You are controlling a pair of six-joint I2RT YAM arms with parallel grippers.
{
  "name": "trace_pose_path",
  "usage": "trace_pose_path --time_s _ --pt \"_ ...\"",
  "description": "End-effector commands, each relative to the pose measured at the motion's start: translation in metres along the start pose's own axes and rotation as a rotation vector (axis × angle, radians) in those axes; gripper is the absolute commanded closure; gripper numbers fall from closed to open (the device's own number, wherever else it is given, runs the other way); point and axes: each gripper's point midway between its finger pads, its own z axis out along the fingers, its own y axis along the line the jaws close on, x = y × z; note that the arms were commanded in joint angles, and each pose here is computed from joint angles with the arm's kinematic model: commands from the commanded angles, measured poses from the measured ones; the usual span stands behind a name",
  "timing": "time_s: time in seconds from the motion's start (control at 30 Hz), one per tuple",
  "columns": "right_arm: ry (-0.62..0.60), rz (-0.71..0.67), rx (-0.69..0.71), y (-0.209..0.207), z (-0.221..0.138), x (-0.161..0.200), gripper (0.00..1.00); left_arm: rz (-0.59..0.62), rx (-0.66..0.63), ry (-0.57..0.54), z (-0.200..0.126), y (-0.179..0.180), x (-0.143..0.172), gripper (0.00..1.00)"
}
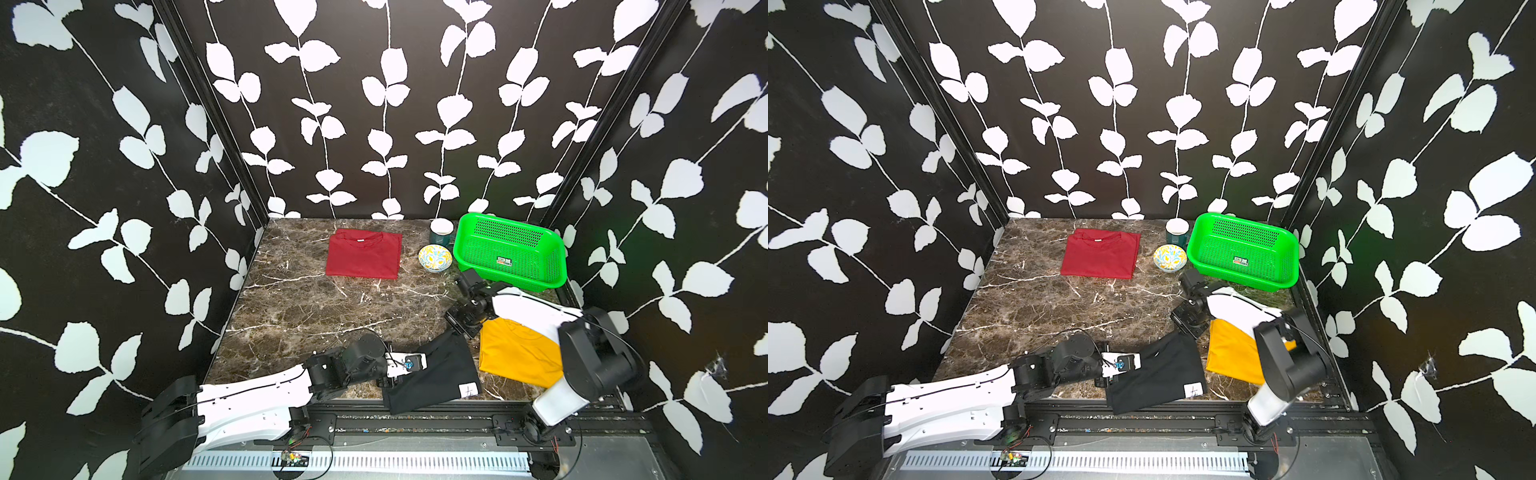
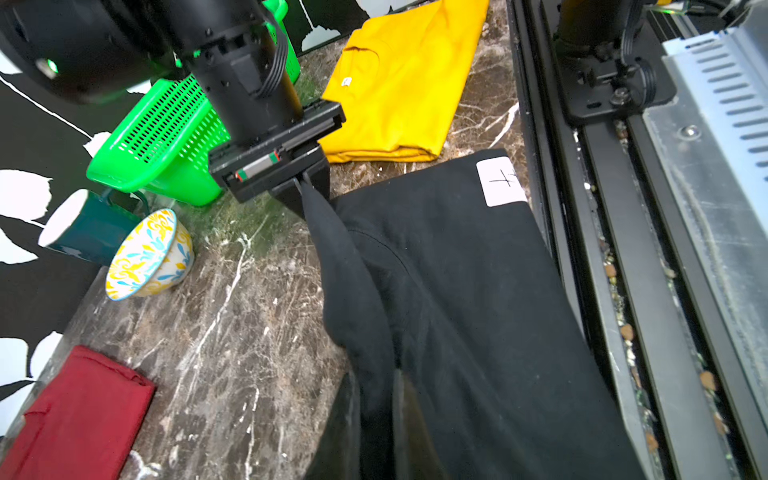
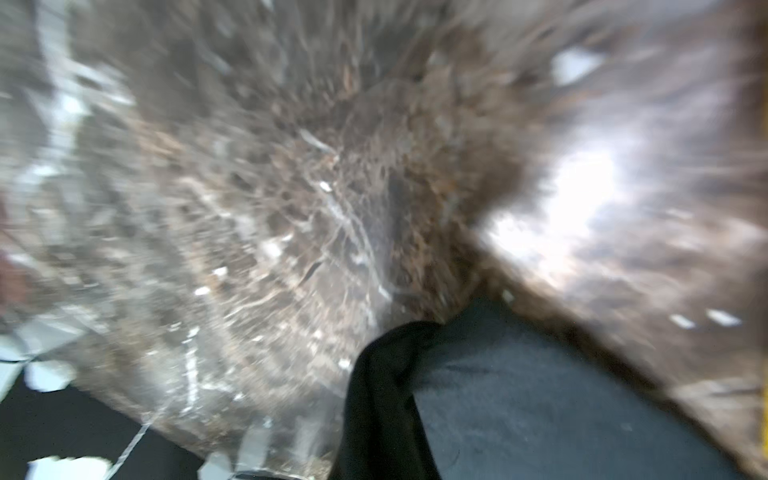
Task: Put the folded t-shirts into the basket
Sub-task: Pick up the T-shirt from the center of the board, then adjust the bin at the center of the board.
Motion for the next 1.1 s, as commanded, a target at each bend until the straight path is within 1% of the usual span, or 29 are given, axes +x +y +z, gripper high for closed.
trace_pose_path --time_s 0.0,0.1,0.17,0.23,0.3,0.4,0.5,0.57,0.73,0.83,0.97,1.03,1.07 --pt "-0.099 0.020 -0.068 0.004 -0.039 -0.008 1.00 0.039 -0.026 -0.061 -0.007 0.014 -0.030 1.00" --pt "-0.203 0.031 -0.121 0.004 -0.076 -0.016 1.00 0.074 0.006 -0.060 -0.004 0.015 -0.042 1.00" --pt "-0.289 0.041 -0.168 0.005 -0.104 -0.024 1.00 0.087 -0.021 -0.035 0.003 0.027 -0.049 1.00" --pt "-0.358 0.056 -0.192 0.003 -0.129 -0.030 1.00 0.105 -0.055 -0.042 0.010 0.040 -0.062 1.00" --pt "-0.410 0.073 -0.211 0.001 -0.148 -0.035 1.00 0.111 -0.100 -0.064 0.016 0.056 -0.081 1.00" --pt "-0.466 0.125 -0.262 0.003 -0.174 -0.042 1.00 0.129 -0.164 -0.104 0.029 0.080 -0.109 1.00" --pt "-0.522 0.175 -0.300 0.003 -0.198 -0.054 1.00 0.133 -0.193 -0.137 0.045 0.101 -0.135 1.00" --pt "-0.542 0.211 -0.325 0.002 -0.213 -0.061 1.00 0.113 -0.207 -0.160 0.054 0.116 -0.152 1.00" --pt "-0.595 0.269 -0.382 0.001 -0.243 -0.071 1.00 0.050 -0.242 -0.253 0.062 0.150 -0.187 1.00" --pt "-0.645 0.312 -0.405 -0.004 -0.259 -0.080 1.00 0.001 -0.210 -0.286 0.075 0.171 -0.196 1.00" --pt "-0.690 0.356 -0.441 -0.006 -0.275 -0.092 1.00 0.002 -0.200 -0.310 0.105 0.191 -0.199 1.00" --pt "-0.704 0.383 -0.427 -0.010 -0.277 -0.102 1.00 -0.006 -0.210 -0.307 0.120 0.204 -0.198 1.00" --pt "-0.721 0.393 -0.432 -0.009 -0.287 -0.107 1.00 -0.018 -0.219 -0.313 0.125 0.213 -0.199 1.00"
